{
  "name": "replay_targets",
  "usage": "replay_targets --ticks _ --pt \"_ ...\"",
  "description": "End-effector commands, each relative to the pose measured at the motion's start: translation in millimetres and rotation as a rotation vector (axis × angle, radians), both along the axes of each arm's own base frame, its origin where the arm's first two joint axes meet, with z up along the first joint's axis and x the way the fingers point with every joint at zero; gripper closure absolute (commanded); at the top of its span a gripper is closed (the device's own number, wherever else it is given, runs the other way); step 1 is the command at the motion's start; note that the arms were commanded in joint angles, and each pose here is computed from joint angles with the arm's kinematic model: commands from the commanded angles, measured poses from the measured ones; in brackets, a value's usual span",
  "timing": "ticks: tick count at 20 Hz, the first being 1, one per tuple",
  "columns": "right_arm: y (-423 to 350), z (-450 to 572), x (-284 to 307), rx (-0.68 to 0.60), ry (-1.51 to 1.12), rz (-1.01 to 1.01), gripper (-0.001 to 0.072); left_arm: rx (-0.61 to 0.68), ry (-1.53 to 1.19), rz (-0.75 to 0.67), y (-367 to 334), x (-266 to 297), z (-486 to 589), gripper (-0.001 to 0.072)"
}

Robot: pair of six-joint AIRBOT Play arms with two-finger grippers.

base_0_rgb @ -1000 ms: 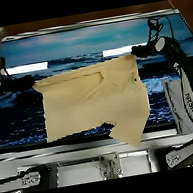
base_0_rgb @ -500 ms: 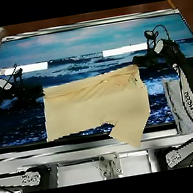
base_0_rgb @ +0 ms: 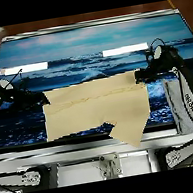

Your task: Fold the shirts.

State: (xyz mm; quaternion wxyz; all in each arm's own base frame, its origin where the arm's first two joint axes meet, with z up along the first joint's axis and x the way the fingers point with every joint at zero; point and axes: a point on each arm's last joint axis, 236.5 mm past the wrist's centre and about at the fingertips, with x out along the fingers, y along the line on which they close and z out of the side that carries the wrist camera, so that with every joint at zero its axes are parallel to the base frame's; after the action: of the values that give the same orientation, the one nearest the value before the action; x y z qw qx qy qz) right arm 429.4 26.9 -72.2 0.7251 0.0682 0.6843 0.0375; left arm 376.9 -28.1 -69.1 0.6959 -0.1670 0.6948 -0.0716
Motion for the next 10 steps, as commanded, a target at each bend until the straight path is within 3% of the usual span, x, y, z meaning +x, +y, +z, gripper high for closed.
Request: replay_targets --ticks 1,3,4,10 --pt "-19.9 38.4 -18.7 -0.064 0.021 0.074 0.0145 -0.005 0.079 -0.011 18.5 -28.6 20.3 0.0119" --pt "-72.0 70.1 -45.6 -0.224 0.061 0.069 0.0145 -0.005 0.08 0.007 39.6 -50.8 39.3 0.0118" --pt "-88.6 81.6 -57.7 -0.244 0.062 0.04 0.0145 -0.008 0.078 0.027 47.7 -65.7 43.4 0.0118" --pt "-74.1 55.3 -136.4 0.112 0.033 -0.199 0.0145 -0.102 0.102 0.176 29.5 -192.4 -22.5 0.0105"
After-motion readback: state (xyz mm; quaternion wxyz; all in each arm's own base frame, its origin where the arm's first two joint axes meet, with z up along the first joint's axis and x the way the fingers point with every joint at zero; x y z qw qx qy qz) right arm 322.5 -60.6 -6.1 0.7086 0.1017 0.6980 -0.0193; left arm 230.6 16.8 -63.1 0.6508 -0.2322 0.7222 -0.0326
